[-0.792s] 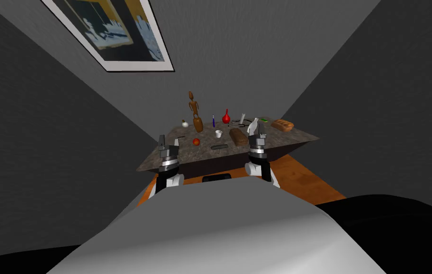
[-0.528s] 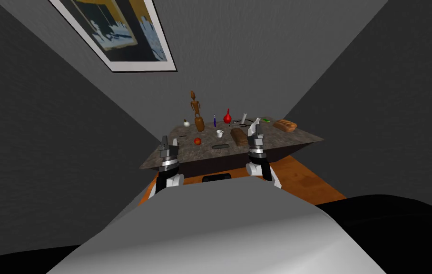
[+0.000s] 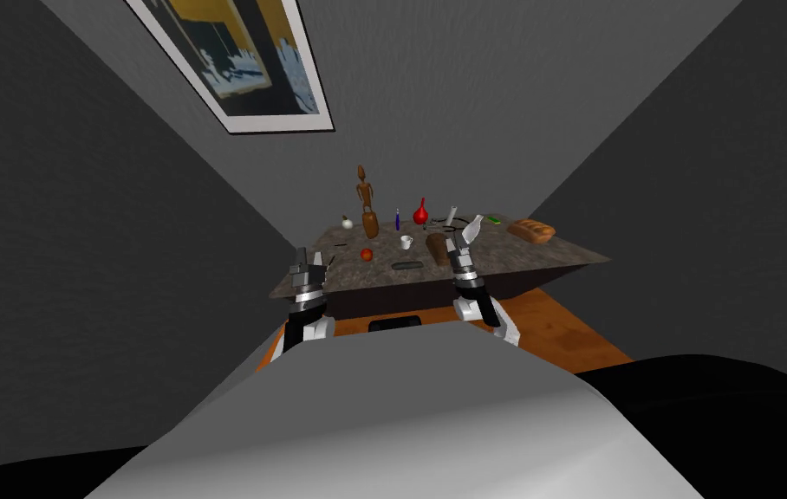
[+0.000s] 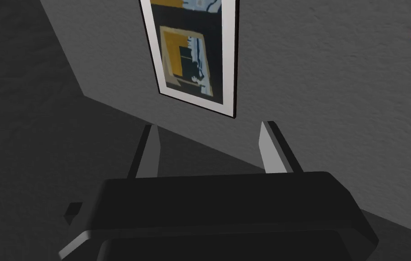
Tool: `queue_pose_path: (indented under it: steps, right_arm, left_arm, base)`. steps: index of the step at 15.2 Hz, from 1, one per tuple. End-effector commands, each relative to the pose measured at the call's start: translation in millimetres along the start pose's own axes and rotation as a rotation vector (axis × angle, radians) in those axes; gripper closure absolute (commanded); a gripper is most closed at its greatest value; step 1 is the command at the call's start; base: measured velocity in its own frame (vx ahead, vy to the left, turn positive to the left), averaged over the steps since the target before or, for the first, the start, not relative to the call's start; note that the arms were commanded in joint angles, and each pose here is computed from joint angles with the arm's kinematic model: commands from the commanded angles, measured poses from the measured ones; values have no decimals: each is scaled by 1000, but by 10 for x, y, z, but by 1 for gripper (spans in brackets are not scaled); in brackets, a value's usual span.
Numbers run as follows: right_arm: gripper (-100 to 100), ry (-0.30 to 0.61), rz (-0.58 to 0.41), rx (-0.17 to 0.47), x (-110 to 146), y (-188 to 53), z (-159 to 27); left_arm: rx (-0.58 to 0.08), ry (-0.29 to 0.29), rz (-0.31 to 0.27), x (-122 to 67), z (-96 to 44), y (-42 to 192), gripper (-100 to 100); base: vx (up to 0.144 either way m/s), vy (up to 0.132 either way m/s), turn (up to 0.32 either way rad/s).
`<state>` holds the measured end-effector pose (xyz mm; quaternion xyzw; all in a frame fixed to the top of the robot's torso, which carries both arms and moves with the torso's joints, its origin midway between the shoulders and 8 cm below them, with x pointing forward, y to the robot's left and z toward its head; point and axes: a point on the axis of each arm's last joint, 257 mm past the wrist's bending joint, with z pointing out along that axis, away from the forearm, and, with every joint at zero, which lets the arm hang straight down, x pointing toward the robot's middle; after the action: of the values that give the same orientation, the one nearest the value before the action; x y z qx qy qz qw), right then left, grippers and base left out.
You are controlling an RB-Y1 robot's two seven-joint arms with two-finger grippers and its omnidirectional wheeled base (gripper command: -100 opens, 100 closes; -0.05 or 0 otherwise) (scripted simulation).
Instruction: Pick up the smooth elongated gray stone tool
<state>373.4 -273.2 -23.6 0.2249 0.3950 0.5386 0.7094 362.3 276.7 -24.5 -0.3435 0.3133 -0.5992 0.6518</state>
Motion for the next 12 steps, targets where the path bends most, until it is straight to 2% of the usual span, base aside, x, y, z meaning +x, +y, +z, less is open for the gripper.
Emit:
queue_pose_path:
  steps: [1, 2, 3, 5, 8, 10, 11, 12]
  right_arm:
    - [-100, 59, -42, 18, 86, -121, -23]
    - [-100, 75, -51, 17, 94, -120, -23]
    - [-100, 108, -77, 33, 141, -219, -54]
    - [-100, 130, -90, 30, 151, -219, -55]
    - [-100, 222, -159, 63, 247, -442, -145]
    - [-100, 250, -177, 60, 252, -444, -148]
    - [-100, 289, -207, 79, 290, -566, -207]
    - [-100, 309, -220, 77, 290, -567, -210]
  left_arm:
    - [0, 0, 0, 0, 0, 0, 0]
    - [0, 0, 0, 0, 0, 0, 0]
    - [0, 0, 0, 0, 0, 0, 0]
    - [0, 0, 0, 0, 0, 0, 0]
    - [0, 0, 0, 0, 0, 0, 0]
    - [0, 0, 0, 0, 0, 0, 0]
    - [0, 0, 0, 0, 0, 0, 0]
    - [0, 0, 0, 0, 0, 0, 0]
  base:
    - [-22, 44, 140]
    - [-21, 42, 114]
    - [-17, 51, 147]
    - [-15, 42, 89]
    - [-10, 52, 138]
    - [-10, 49, 94]
    - [-10, 45, 121]
    - [-10, 48, 138]
